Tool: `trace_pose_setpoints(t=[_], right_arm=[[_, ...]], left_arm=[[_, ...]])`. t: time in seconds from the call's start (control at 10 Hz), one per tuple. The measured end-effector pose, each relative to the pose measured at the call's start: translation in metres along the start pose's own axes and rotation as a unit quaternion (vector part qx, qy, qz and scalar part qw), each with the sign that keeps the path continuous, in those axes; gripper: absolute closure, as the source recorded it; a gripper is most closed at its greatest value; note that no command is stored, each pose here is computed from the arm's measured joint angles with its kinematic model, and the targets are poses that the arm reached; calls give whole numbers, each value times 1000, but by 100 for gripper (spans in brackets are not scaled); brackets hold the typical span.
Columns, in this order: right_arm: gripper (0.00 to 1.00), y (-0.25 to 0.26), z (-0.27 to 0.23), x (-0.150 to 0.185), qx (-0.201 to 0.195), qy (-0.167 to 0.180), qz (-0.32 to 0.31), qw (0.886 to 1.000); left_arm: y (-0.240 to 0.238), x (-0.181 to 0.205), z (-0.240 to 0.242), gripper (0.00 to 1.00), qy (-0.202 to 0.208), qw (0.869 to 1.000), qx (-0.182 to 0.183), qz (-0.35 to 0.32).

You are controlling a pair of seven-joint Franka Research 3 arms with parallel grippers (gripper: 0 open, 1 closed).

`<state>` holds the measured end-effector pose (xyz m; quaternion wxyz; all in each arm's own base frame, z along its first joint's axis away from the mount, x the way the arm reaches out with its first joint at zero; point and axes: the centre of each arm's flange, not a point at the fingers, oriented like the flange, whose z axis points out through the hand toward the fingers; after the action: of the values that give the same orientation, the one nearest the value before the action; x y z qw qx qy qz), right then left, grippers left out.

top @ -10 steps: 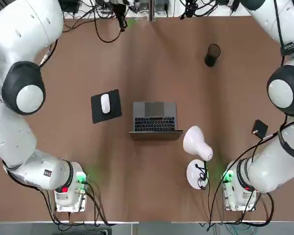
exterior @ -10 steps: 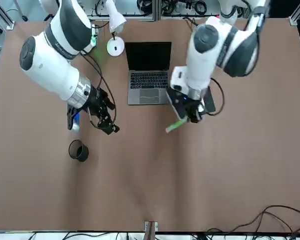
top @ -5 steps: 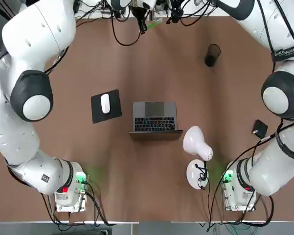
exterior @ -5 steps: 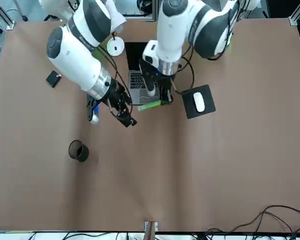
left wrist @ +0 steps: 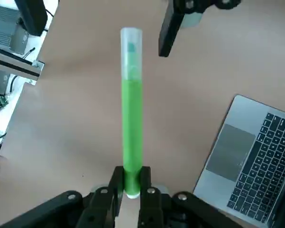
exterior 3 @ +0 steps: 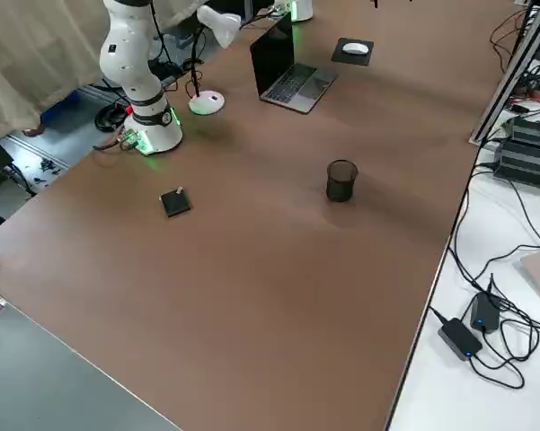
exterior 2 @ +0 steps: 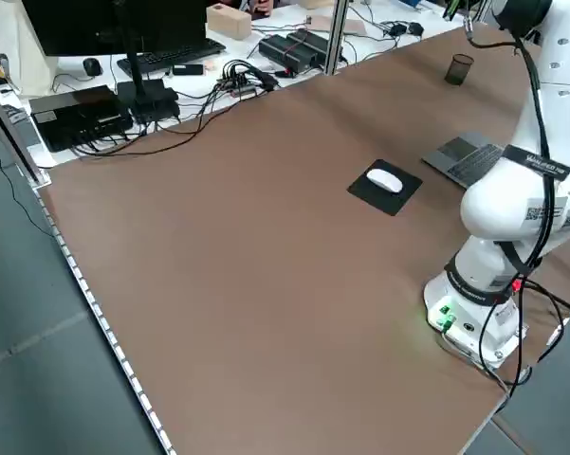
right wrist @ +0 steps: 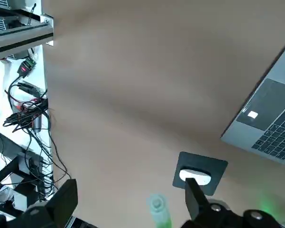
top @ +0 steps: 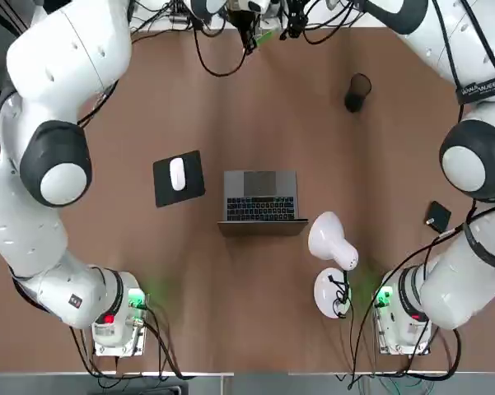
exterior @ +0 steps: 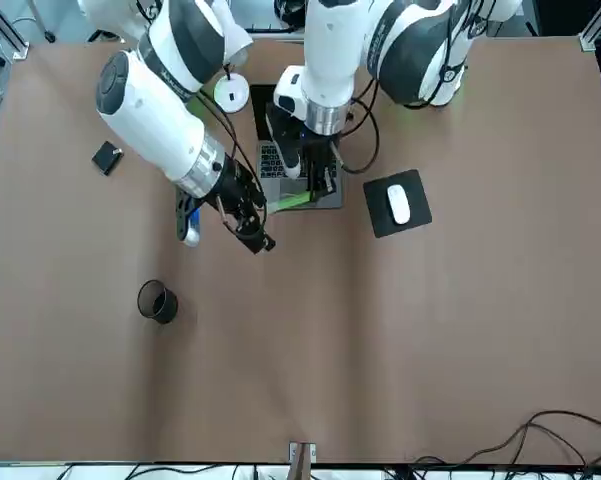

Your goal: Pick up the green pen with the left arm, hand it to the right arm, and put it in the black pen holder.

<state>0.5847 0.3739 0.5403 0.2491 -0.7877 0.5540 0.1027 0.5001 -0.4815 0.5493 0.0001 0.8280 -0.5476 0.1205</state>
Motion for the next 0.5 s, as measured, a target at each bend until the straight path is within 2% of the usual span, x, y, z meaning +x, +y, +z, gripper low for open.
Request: trace_pose_setpoints(t=[0.2, 0.5], right_arm=[[1, 0, 0, -1, 0, 0, 0, 1000], [11, 1, 0, -3, 0, -1, -1, 1000]], left_arm=[[-3, 2, -1, 82, 12, 1000, 4, -9], [-6, 3, -2, 82, 20, 1000, 7, -12]])
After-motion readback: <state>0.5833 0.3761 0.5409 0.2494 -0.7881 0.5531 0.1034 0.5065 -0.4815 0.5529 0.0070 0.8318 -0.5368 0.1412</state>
